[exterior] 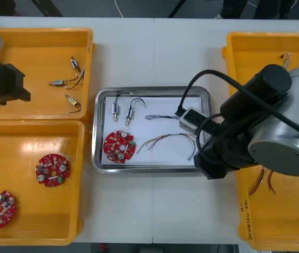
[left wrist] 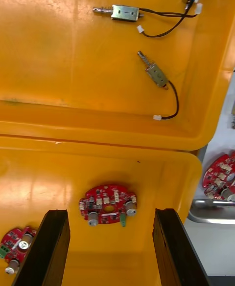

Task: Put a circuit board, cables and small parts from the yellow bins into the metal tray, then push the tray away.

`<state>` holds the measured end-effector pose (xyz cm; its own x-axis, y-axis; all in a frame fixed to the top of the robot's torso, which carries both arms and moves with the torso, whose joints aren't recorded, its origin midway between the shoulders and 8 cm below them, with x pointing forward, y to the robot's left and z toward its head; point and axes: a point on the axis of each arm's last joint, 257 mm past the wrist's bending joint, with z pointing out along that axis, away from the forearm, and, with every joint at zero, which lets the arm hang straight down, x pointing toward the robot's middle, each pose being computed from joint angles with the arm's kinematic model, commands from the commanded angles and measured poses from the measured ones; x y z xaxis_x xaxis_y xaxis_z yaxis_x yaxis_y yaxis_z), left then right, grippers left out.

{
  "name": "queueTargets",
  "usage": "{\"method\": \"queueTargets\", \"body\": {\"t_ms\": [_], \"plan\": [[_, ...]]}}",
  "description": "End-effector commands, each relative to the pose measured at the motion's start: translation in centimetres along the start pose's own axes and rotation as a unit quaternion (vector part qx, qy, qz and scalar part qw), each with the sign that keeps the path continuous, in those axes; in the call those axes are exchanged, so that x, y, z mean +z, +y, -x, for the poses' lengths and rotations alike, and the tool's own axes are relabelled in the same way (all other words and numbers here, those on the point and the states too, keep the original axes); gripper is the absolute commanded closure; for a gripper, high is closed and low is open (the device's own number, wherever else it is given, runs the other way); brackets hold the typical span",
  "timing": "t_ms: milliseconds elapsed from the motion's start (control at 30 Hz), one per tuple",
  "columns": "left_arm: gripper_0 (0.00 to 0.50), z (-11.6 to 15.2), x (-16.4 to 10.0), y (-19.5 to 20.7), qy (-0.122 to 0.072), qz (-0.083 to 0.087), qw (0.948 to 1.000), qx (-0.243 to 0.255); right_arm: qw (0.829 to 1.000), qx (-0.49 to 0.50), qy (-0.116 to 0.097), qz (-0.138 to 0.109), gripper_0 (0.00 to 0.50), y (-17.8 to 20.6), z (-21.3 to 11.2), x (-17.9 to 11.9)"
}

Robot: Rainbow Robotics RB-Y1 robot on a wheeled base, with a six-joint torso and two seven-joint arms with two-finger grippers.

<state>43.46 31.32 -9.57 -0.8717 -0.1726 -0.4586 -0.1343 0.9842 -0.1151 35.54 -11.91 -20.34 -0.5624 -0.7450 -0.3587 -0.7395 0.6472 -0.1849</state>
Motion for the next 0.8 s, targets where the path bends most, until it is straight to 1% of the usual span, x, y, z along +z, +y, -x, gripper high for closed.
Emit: {"method": "queueTargets", "body": {"t_ms": [33,100,267,367,633,800], "plan": [[0.000,-0.1,-1.5,3.5,-0.010,0.023,0.9983,0.052,0.997,-0.076,-0.016,0.012,0.000,3.4,2.1,0.0],[0.000,-0.4,-1.5,4.4,-0.008,0.028,0.9984,0.048,0.993,-0.113,-0.017,0.009,0.000,4.2,2.4,0.4],[0.000,-1.1,-1.4,6.5,-0.004,0.040,0.9973,0.061,0.981,-0.190,-0.031,-0.012,0.000,4.8,3.4,1.2],[0.000,-1.6,-1.2,7.4,0.001,0.043,0.9970,0.065,0.974,-0.224,-0.034,-0.016,0.000,5.3,3.8,1.9],[0.000,-3.1,-0.8,8.3,0.017,0.036,0.9974,0.060,0.960,-0.276,-0.042,-0.003,0.000,7.1,5.3,4.3],[0.000,-4.0,-0.6,8.4,0.024,0.033,0.9969,0.067,0.951,-0.306,-0.044,-0.005,0.000,8.2,6.0,5.4]]}}
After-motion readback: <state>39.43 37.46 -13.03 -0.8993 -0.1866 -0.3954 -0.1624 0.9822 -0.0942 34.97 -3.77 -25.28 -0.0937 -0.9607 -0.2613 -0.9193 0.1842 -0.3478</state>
